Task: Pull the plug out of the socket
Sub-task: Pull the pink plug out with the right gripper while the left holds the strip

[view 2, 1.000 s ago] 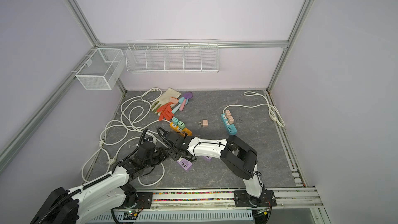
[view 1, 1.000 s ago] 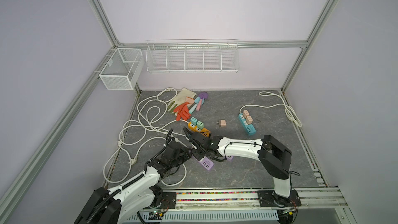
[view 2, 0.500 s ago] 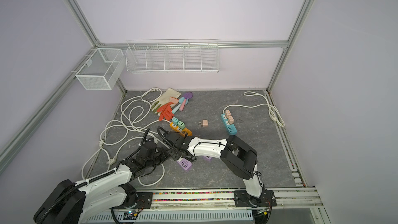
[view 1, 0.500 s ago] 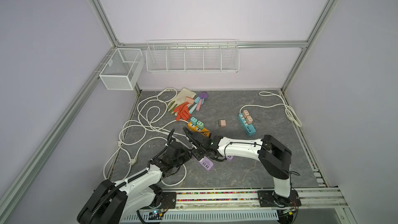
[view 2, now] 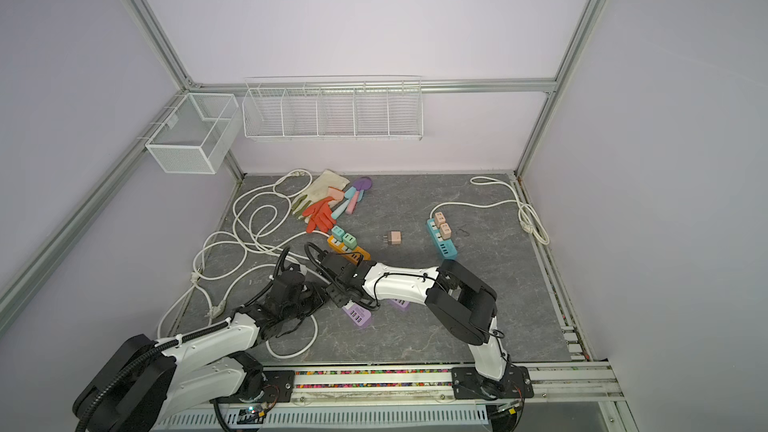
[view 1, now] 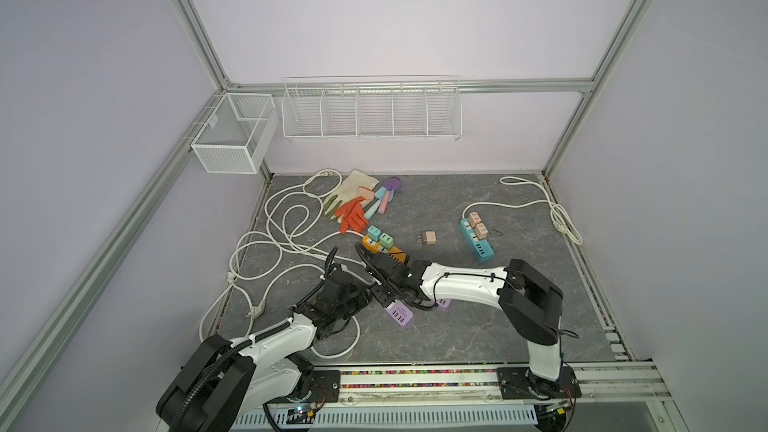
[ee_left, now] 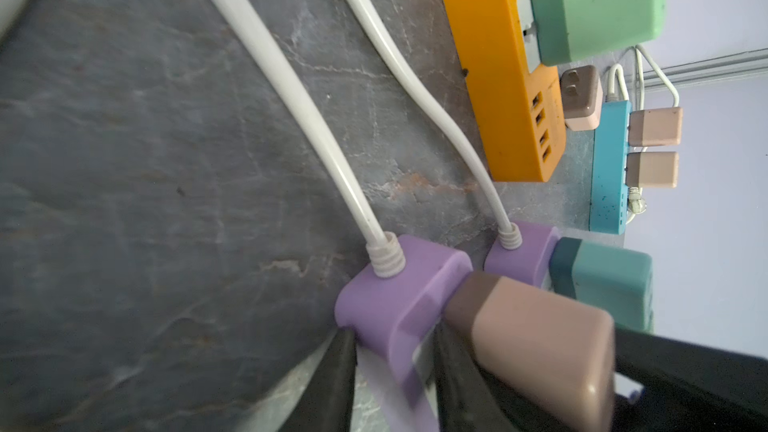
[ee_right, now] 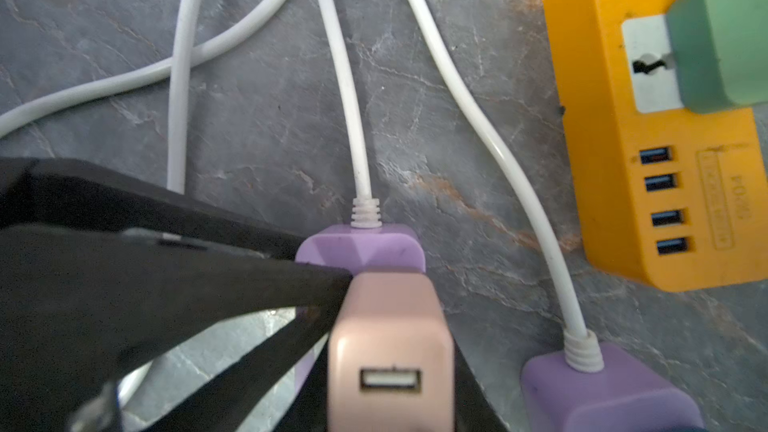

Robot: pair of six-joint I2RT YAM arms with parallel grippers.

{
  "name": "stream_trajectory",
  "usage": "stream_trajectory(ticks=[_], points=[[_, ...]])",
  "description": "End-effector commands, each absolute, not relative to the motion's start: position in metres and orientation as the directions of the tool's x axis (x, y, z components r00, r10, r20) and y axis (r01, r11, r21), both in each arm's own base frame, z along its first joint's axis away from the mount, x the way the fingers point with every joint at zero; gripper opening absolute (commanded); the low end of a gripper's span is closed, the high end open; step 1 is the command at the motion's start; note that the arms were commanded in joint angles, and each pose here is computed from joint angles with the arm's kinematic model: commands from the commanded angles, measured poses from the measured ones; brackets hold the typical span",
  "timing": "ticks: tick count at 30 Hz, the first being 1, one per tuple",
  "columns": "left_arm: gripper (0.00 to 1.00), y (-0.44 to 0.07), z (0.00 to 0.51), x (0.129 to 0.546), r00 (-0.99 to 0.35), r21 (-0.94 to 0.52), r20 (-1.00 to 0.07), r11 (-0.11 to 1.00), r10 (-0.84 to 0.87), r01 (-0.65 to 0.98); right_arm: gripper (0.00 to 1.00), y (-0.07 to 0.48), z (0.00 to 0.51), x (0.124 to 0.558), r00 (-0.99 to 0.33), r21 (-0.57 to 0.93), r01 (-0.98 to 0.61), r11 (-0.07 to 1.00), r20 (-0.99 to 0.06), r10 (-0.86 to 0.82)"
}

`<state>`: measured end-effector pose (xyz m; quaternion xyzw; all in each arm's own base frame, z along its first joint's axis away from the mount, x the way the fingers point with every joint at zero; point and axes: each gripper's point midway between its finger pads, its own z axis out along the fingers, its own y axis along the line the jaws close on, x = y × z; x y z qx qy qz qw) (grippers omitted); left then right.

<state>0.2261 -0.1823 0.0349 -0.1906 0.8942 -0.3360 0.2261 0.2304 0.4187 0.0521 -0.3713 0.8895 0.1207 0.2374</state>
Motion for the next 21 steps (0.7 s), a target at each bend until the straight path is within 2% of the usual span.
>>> stream_trajectory(ticks=[1,12,17,21], points=[[0.3,-0.163,0.0,0.2,-0.856,-0.58,-0.207,0.764,-0.473,-0.282,0.19,0.431,0.067,0.225,-0.611,0.1,-0.731,0.675,-0.535,-0.583],[0.29,-0.154,-0.007,0.191,-0.862,-0.536,-0.199,0.789,-0.466,-0.302,0.18,0.44,0.073,0.217,-0.596,0.116,-0.756,0.644,-0.526,-0.606],[0.29,-0.15,-0.01,0.189,-0.859,-0.527,-0.205,0.792,-0.47,-0.308,0.18,0.431,0.079,0.228,-0.616,0.132,-0.735,0.666,-0.54,-0.573],[0.28,-0.152,-0.01,0.186,-0.865,-0.529,-0.195,0.792,-0.463,-0.305,0.18,0.427,0.082,0.233,-0.602,0.073,-0.733,0.677,-0.533,-0.595]])
